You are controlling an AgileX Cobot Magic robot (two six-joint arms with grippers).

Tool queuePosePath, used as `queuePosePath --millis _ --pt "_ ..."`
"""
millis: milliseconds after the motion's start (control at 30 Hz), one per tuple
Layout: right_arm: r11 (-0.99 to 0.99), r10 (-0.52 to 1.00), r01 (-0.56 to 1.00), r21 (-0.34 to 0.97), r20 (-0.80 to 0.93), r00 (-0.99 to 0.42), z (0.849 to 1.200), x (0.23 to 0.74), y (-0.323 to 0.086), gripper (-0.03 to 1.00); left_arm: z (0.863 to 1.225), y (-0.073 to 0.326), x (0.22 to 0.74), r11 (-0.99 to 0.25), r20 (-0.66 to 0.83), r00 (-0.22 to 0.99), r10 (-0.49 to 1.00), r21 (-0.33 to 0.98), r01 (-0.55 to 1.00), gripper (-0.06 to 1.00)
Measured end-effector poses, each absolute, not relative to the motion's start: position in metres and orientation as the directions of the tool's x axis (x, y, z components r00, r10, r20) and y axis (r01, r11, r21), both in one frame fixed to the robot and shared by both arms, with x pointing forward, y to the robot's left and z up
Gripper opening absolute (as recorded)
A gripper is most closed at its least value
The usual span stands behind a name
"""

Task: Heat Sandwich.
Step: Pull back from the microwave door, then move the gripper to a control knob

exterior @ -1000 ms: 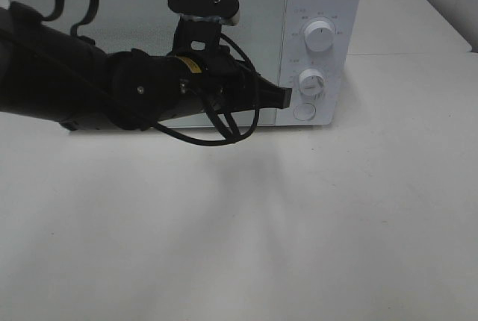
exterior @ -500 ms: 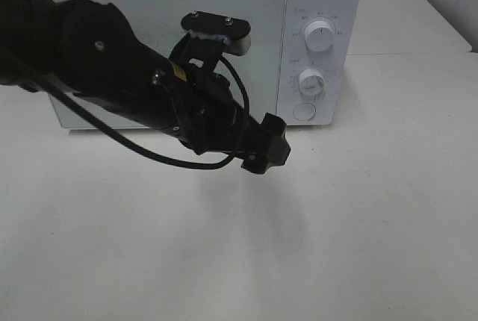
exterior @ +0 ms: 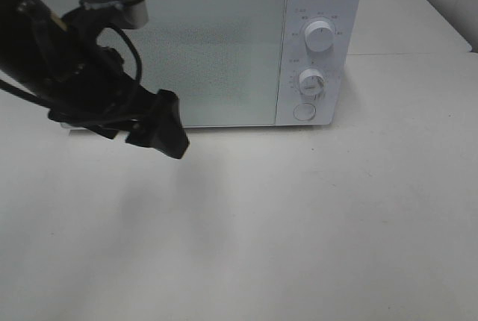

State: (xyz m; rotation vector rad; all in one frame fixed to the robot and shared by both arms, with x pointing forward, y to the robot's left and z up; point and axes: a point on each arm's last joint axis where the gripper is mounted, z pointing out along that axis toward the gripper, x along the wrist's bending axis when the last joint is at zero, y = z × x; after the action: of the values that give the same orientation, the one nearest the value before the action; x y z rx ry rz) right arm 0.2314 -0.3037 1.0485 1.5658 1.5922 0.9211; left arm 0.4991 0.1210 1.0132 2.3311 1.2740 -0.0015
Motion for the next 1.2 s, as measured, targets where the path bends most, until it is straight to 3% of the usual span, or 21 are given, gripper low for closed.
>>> queuePosePath --millis 400,633,967,1200 --pt "0.012 1.000 0.494 0.870 -0.006 -0.013 1.049 0.231 -0.304 0.76 1.048 0.194 0.499 -0.350 -0.194 0.441 0.876 0.372 0.860 0.97" --pt "0.012 1.000 0.494 0.870 -0.006 -0.013 1.049 0.231 -0.304 0.76 1.064 0.245 0.492 -0.236 -0.169 0.303 0.938 0.330 0.914 0.97" --pt "0.012 1.000 0.494 0.870 -0.006 -0.013 1.049 0.231 -0.304 0.76 1.081 0.298 0.472 -0.077 -0.107 0.115 0.988 0.307 0.949 0.97" --pt "0.012 1.000 0.494 0.870 -0.006 -0.013 1.049 0.231 -0.304 0.76 1.074 0.314 0.441 -0.014 -0.072 0.038 0.997 0.304 0.953 0.97"
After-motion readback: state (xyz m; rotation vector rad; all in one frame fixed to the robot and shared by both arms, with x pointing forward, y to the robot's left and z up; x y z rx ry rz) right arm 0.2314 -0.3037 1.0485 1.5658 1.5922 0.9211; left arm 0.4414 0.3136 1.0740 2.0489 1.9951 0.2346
